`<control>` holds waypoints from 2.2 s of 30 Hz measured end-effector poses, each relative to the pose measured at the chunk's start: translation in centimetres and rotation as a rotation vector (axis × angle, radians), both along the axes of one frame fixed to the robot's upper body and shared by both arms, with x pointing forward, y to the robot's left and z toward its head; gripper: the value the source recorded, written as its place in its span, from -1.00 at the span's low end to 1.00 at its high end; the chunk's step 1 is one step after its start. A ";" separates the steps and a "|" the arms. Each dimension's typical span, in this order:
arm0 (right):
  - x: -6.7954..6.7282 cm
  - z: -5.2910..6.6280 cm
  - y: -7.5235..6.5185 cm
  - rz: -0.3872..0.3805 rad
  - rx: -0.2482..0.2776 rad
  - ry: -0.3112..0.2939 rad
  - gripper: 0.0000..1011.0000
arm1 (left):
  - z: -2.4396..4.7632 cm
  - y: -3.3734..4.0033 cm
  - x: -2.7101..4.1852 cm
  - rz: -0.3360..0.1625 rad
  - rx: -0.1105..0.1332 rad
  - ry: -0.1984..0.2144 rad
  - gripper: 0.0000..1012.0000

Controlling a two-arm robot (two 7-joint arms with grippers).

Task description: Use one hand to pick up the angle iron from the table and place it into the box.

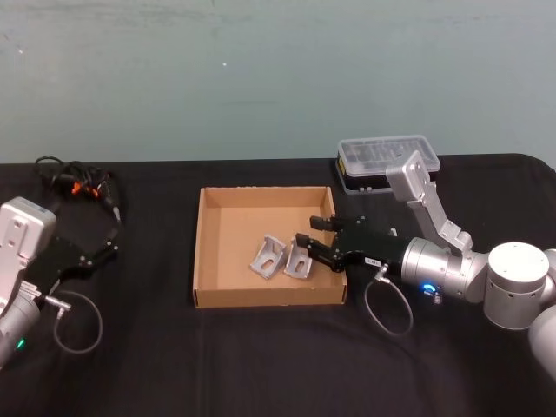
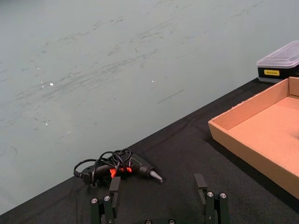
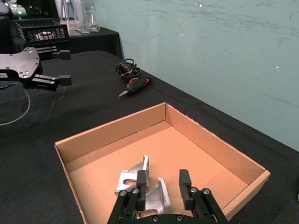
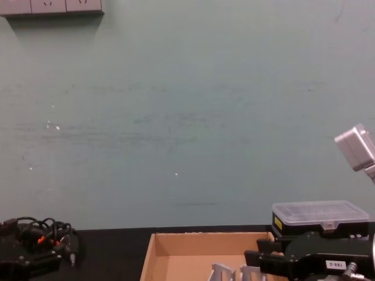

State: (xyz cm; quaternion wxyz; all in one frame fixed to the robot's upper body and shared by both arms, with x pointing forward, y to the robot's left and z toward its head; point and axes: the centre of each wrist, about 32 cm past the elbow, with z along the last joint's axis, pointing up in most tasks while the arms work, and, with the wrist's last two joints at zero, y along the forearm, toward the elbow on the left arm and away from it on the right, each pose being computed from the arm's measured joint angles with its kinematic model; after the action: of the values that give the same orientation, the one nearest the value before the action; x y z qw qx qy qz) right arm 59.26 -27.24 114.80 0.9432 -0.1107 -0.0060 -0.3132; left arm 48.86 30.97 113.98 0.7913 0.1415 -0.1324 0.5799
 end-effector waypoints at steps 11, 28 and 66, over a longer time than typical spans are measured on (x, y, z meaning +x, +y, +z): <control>0.0 0.0 0.0 0.000 0.000 0.000 0.51 | 0.00 0.00 0.00 0.000 0.000 0.000 0.98; -2.0 0.8 -0.7 -0.079 0.056 -0.063 0.98 | 0.00 0.00 0.00 0.000 0.000 0.000 0.98; -8.6 -0.8 -1.5 -0.559 0.092 0.000 0.98 | 0.00 0.00 0.00 0.000 0.000 0.000 0.98</control>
State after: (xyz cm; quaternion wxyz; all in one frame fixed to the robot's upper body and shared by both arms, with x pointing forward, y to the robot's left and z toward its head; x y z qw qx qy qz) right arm 50.66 -28.71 113.97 0.8243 -0.0651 0.0389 -0.5611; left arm 48.86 30.97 113.98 0.7913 0.1415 -0.1325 0.5799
